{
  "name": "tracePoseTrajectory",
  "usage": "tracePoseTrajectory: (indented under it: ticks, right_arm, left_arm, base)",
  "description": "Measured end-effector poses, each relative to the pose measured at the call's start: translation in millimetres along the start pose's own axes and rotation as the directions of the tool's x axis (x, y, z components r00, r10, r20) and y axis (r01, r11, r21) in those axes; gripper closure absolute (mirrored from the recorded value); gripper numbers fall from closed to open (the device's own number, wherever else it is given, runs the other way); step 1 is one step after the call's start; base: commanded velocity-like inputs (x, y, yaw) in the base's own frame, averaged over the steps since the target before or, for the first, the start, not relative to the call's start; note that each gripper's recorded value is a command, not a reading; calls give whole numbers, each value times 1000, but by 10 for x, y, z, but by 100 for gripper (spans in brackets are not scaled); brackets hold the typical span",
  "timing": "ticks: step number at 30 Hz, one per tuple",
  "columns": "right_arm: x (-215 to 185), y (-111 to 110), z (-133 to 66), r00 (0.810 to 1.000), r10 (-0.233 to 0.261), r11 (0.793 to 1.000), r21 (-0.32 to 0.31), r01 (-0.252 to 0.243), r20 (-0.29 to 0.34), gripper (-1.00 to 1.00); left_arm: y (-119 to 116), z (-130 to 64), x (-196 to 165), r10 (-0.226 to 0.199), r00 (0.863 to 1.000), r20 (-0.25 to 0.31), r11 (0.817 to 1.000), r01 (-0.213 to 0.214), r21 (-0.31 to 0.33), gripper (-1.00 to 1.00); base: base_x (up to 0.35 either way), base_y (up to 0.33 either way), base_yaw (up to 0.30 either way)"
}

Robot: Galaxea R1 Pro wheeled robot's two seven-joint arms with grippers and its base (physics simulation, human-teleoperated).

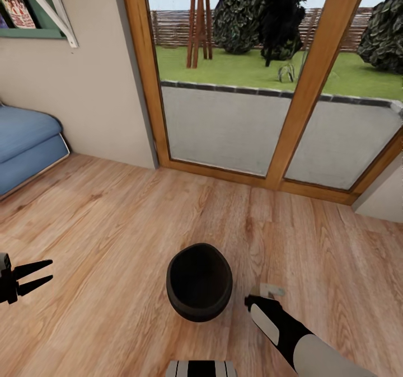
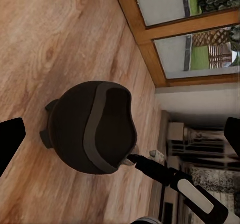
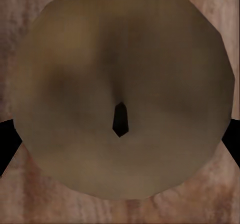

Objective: Place each of the two pumpkins and all three candles from the living room inside a cabinet in the living room (use any cabinet), then make sure every cabinet is closed, and position the cauldron so it is next to a table in the living room.

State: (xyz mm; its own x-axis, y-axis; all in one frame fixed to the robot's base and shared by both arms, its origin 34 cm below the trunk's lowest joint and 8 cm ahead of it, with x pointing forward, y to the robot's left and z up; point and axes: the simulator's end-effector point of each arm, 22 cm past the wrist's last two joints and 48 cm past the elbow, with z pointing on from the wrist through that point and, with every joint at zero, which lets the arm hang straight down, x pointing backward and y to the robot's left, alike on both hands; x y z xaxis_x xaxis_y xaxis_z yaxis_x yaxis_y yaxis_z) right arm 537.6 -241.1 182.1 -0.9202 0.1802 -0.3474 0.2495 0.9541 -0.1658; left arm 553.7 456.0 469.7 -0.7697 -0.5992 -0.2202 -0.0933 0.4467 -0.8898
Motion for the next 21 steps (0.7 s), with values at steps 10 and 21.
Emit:
tracePoseTrajectory:
  ticks: [10,21]
  right_arm:
    - [-170,17,-154,999,35,999,-15,-35,18,100]
    - [-298,-43,-305,998,61,998,-20,-61,10,100]
  left_arm:
    - [-179,-119,-90,26,999,27,999,-27,22,-100]
    - [-377,-242,-162,62,997,47,997,-64,39,-100]
  base:
    - [0,0,0]
    - [0,0,0]
